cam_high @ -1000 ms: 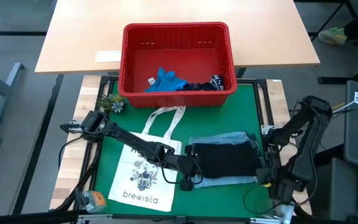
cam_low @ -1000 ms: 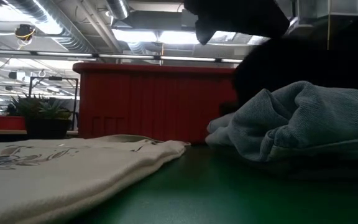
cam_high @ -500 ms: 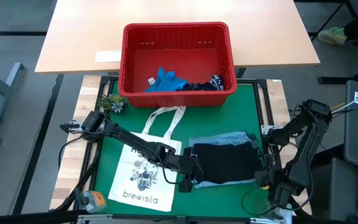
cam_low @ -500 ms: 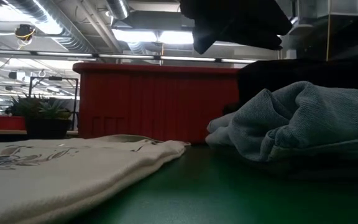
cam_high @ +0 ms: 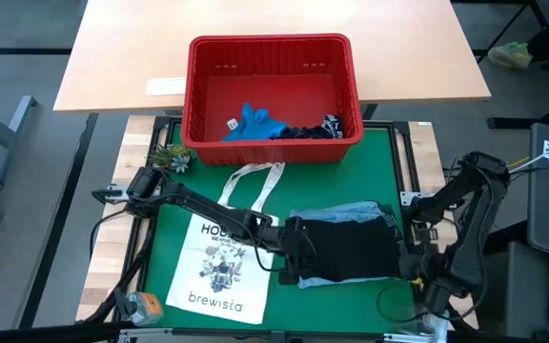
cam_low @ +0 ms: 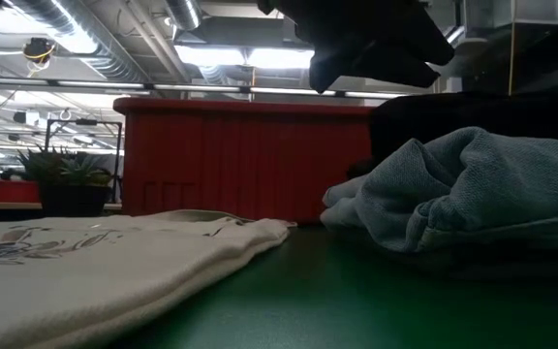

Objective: Fold Laundry from Bin
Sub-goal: Stack the black boxer on top of the light blue jeans

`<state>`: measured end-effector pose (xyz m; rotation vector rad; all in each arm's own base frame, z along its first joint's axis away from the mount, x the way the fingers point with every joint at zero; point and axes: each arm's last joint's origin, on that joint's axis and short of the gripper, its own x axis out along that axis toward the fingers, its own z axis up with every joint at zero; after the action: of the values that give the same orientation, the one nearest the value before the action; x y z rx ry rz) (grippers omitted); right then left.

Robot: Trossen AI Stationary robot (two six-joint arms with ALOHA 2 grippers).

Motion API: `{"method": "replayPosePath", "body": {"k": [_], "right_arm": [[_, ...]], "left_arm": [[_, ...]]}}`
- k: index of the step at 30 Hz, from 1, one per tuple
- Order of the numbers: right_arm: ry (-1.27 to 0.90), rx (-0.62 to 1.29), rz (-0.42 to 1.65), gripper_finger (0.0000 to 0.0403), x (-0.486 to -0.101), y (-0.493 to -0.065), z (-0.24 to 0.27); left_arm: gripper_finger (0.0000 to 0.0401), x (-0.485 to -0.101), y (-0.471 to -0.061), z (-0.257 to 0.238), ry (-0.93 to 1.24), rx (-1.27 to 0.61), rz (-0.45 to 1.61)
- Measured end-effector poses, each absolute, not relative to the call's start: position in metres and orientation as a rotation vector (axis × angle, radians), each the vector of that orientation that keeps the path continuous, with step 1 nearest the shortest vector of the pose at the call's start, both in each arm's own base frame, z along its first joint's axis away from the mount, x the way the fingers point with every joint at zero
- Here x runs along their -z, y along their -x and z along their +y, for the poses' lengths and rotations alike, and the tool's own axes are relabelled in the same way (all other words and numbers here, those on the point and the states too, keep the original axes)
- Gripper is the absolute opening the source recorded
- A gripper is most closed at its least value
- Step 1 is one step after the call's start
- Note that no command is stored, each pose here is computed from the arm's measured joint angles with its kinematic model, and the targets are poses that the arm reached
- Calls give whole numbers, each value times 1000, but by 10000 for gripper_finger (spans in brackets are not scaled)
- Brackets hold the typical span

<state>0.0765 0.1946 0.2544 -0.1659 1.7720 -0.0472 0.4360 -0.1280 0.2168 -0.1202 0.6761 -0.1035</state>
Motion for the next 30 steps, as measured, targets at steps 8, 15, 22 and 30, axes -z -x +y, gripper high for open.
{"method": "replayPosePath", "body": {"k": [8,15,22,30], "right_arm": [[240,49,1593,143,-282,-76,179],[312,71,1346,143,-291,-79,168],[363,105,1207,143,-292,-84,164],[385,83,1254,143,-259,-102,159]], "left_arm": [[100,-217,-437,-125,128,110,677],[91,-217,-436,-128,126,117,675],[75,-222,-441,-134,154,177,599],[53,-200,-442,-147,135,195,660]]}}
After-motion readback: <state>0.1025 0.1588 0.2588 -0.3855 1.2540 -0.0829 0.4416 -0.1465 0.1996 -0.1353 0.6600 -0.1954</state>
